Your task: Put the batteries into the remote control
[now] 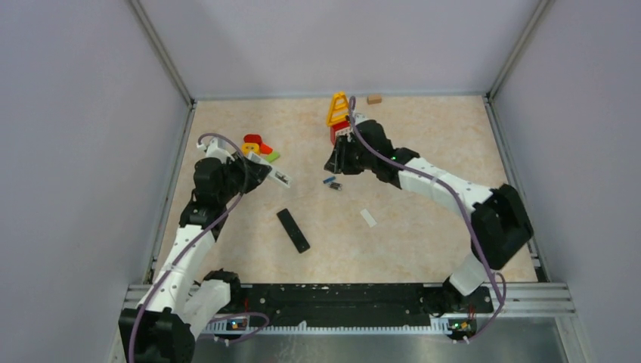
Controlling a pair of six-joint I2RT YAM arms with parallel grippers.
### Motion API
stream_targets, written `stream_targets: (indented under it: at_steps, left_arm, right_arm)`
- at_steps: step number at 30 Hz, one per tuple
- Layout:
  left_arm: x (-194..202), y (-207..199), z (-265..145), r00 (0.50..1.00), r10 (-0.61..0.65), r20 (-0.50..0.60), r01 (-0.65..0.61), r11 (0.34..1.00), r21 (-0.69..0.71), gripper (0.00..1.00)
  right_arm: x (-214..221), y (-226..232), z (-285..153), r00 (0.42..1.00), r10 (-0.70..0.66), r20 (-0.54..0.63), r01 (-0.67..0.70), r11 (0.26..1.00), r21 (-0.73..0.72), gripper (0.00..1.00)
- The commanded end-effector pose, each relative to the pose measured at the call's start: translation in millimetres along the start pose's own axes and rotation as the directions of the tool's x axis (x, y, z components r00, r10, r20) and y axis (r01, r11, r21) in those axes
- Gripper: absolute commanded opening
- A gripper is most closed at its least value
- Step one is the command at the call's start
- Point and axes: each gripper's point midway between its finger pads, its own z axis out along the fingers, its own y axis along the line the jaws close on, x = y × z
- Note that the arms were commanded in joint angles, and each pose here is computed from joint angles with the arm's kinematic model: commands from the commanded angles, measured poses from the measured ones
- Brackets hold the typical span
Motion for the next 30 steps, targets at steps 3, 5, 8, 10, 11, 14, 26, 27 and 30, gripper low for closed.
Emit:
stream_targets:
  at_steps: [3,5,8,10,11,14,26,27,30]
  left_arm:
    - [-4.6,5.3,-7.7,0.999,0.030,0.041,-0.029,0.999,-0.024,0.00]
    - [-3.0,3.7,-8.2,0.999,0.028,0.039,-0.027,1.000,-0.009,0.00]
    - [-0.7,-0.2,-10.2,0.999,0.033,0.038,-0.034,0.999,0.022,0.00]
    - [0.0,-3.2,-11.8,0.998,0.043,0.040,-0.044,0.998,0.043,0.00]
    - [0.3,-4.3,-12.2,0.998,0.047,0.041,-0.049,0.998,0.050,0.00]
    - [0.5,-6.9,-12.9,0.998,0.057,0.041,-0.059,0.996,0.065,0.00]
    - [3.3,-9.9,-13.4,0.997,0.065,0.035,-0.068,0.993,0.093,0.00]
    - [3.8,-9.9,-13.7,0.997,0.064,0.034,-0.067,0.993,0.095,0.00]
    - [4.2,-9.6,-15.1,0.997,0.062,0.037,-0.065,0.993,0.094,0.00]
  right_arm:
    - [41.7,-49.8,63.8,0.988,0.073,-0.135,-0.034,0.962,0.272,0.41]
    - [47.6,-60.1,77.1,0.987,0.077,-0.141,-0.025,0.940,0.340,0.45]
    - [54.3,-72.4,87.1,0.990,0.068,-0.127,-0.009,0.909,0.417,0.49]
    - [59.0,-78.1,90.9,0.990,0.067,-0.124,-0.005,0.897,0.443,0.52]
    - [61.7,-80.5,92.9,0.990,0.070,-0.126,-0.006,0.893,0.450,0.52]
    - [66.2,-84.7,101.6,0.991,0.075,-0.114,-0.015,0.891,0.454,0.53]
    - [76.0,-89.8,127.7,0.992,0.062,-0.113,-0.004,0.893,0.450,0.64]
    - [76.6,-90.0,128.8,0.992,0.065,-0.109,-0.009,0.892,0.453,0.64]
    - [76.0,-92.8,131.2,0.995,0.049,-0.090,-0.001,0.882,0.471,0.64]
